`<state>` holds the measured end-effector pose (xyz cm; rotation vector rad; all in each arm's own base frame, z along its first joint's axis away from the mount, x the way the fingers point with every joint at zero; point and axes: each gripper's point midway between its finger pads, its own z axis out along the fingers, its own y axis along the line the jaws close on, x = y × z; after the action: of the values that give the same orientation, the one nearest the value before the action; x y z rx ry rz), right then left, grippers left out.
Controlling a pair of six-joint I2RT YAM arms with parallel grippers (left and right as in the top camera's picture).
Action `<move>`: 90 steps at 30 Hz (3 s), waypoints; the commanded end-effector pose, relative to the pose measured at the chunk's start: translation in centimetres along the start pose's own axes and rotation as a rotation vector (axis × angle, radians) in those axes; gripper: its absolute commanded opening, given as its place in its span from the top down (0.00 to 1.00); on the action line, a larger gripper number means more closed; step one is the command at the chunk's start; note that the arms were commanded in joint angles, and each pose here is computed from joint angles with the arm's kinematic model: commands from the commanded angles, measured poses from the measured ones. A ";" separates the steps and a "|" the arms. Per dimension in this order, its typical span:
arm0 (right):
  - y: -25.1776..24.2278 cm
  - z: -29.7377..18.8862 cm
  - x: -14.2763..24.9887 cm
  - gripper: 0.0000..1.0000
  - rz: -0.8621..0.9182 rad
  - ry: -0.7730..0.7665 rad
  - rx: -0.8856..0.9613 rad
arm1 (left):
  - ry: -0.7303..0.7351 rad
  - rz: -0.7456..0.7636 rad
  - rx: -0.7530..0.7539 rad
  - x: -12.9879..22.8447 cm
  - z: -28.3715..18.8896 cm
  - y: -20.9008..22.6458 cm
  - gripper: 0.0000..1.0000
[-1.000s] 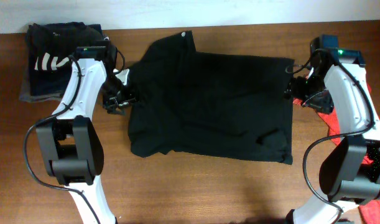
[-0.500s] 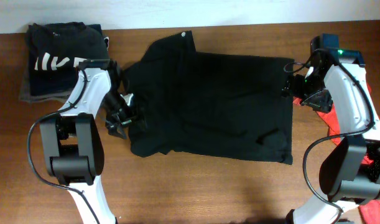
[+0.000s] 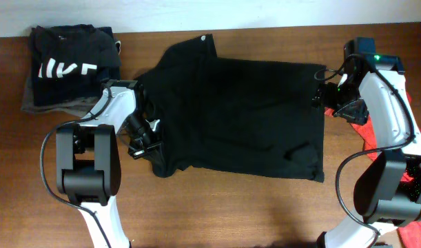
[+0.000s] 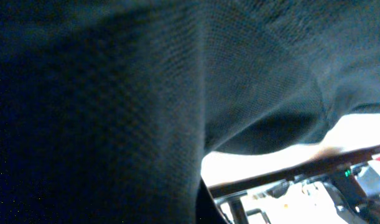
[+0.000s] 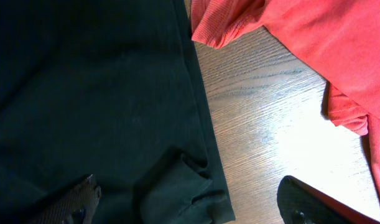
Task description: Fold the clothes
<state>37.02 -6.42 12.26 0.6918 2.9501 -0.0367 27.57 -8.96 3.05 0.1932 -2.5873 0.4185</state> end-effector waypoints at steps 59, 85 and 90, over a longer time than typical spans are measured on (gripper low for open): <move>-2.5 2.5 10.5 0.01 0.122 0.350 0.078 | -0.388 -0.015 -0.041 -6.9 -9.4 -0.8 0.27; 1.2 9.5 12.2 0.04 -0.082 0.303 -0.205 | -0.448 0.036 0.039 -9.8 -6.2 -1.4 0.27; 1.3 9.6 11.7 0.04 -0.131 0.281 -0.215 | -0.453 0.038 0.040 -9.9 -6.3 -1.4 0.27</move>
<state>28.04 -0.61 1.06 0.5908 3.2003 0.3606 39.29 -7.29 3.16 0.2778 -3.0273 0.4602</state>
